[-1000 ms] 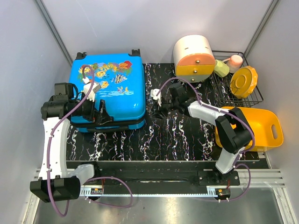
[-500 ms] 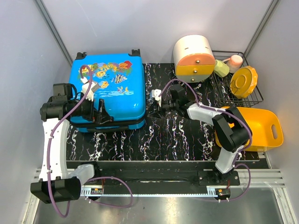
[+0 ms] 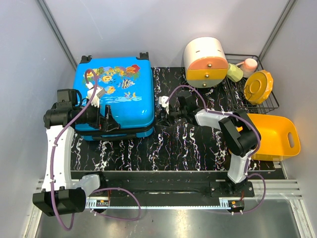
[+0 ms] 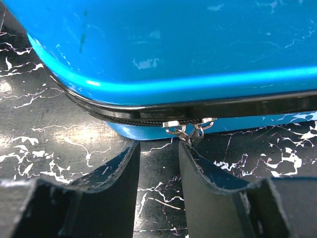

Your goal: Open, take out, and arrange the luggage

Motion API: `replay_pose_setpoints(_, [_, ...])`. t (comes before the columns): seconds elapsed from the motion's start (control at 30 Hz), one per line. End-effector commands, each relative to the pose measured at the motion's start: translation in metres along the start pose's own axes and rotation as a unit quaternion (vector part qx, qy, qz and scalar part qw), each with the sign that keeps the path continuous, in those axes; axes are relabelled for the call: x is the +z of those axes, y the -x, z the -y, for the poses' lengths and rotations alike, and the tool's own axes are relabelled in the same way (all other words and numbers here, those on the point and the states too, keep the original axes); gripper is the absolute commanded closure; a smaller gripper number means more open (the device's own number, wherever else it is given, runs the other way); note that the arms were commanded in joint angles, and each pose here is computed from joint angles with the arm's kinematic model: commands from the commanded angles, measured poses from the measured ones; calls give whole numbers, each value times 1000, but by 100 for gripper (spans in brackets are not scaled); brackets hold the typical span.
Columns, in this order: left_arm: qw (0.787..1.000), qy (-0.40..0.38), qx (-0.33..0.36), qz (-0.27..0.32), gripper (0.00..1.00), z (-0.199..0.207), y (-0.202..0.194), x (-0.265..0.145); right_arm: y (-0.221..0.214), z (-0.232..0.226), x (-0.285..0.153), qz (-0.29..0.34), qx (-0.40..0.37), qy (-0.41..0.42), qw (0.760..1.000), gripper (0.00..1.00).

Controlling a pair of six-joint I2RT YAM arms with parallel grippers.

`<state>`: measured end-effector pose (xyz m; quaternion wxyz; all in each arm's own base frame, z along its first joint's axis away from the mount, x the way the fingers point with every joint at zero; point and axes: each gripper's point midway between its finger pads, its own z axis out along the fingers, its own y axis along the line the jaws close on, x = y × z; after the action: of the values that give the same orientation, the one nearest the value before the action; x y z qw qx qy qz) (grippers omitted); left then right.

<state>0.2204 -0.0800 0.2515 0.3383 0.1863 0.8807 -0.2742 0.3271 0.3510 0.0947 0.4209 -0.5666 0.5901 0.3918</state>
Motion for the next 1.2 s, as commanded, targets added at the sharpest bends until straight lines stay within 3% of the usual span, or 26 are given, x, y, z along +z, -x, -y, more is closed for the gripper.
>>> replay_pose_setpoints(0.0, [1000,-13,10,25,9,4,10,-1,19,19,2,17,-31,-16,999,54])
replay_pose_setpoints(0.63, [1000,-19,1,18,10,3,4,3,30,32,8,31,-41,-17,999,46])
replay_pose_setpoints(0.73, [1000,-20,0,17,10,3,4,3,31,29,7,33,-46,-10,998,52])
replay_pose_setpoints(0.93, [1000,-15,-4,16,12,0,4,5,39,13,1,46,-46,11,998,74])
replay_pose_setpoints(1.07, [1000,2,3,20,14,-7,6,5,47,7,-4,55,-21,10,998,100])
replay_pose_setpoints(1.17, [999,27,-8,35,13,-14,14,3,54,2,-9,59,4,6,998,100])
